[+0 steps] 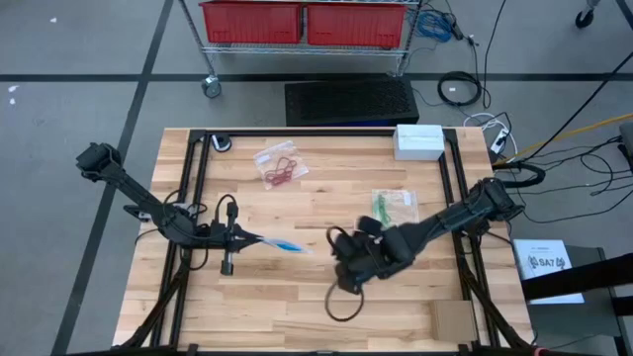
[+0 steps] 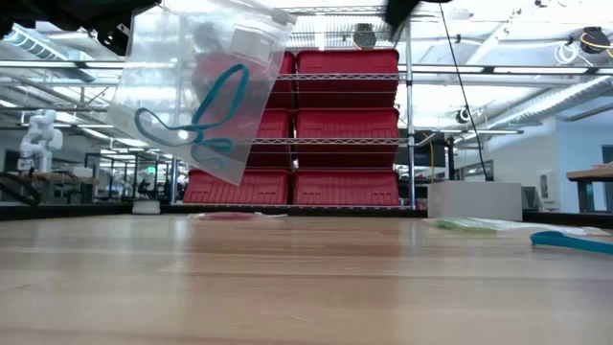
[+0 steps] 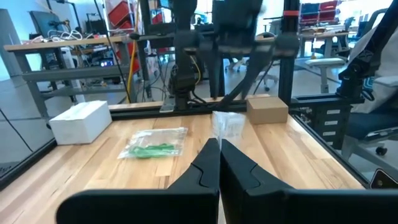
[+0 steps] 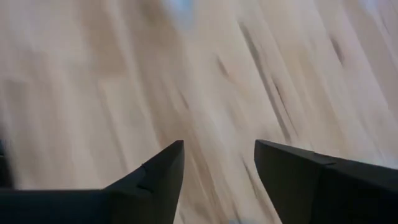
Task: Sort rubber bands
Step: Put the blue rubber band into the zip bag
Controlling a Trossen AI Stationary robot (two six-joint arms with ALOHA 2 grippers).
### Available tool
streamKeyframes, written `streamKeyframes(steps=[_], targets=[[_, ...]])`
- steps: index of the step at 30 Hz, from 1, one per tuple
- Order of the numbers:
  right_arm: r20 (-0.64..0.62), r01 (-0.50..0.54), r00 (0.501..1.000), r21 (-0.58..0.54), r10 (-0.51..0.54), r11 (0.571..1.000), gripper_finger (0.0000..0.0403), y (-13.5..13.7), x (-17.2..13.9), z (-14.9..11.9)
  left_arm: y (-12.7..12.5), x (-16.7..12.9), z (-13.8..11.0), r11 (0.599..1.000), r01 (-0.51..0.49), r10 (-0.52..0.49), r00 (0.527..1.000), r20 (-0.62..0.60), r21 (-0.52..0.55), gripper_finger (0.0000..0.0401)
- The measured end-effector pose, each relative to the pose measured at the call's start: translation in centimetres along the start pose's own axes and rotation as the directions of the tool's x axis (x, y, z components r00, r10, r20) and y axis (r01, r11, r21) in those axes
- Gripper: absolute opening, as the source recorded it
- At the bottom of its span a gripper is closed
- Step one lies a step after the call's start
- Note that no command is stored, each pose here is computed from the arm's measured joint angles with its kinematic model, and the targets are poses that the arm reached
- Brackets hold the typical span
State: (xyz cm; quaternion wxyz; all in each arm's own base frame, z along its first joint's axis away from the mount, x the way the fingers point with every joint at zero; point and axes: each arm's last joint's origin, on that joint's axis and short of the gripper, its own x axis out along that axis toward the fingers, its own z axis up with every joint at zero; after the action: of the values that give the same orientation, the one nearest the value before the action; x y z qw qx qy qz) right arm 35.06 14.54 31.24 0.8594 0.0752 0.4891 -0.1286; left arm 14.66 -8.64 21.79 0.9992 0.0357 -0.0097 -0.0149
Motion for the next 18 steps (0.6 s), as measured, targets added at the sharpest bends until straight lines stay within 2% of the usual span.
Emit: streamKeyframes(steps=[3, 6, 10, 14, 18], targets=[[-0.128, 0.13, 0.985, 0.092, -0.117, 0.987, 0.0195, 0.2, 0.7, -3.2, 0.0, 0.0, 0.0, 1.0, 0.001, -0.001, 1.0, 0.0, -0.01, 0.0], [-0.243, 0.249, 0.948, 0.155, -0.208, 0.956, 0.0206, 0.3, 2.0, -6.4, 0.0, 0.0, 0.0, 1.0, 0.001, -0.001, 1.0, 0.0, -0.018, 0.0], [-0.362, 0.288, 0.915, 0.271, -0.18, 0.918, 0.0222, 0.5, 4.7, -10.0, 0.0, 0.0, 0.0, 1.0, 0.0, 0.0, 1.0, 0.0, -0.017, 0.0], [-0.41, 0.278, 0.905, 0.365, -0.115, 0.889, 0.0239, 0.0, 7.7, -12.6, 0.0, 0.0, 0.0, 1.0, 0.0, 0.0, 1.0, 0.0, -0.016, 0.0], [-0.446, 0.346, 0.883, 0.41, -0.145, 0.844, 0.0249, -1.2, 9.6, -14.8, 0.0, 0.0, 0.0, 1.0, 0.0, 0.0, 1.0, 0.0, -0.018, 0.0]])
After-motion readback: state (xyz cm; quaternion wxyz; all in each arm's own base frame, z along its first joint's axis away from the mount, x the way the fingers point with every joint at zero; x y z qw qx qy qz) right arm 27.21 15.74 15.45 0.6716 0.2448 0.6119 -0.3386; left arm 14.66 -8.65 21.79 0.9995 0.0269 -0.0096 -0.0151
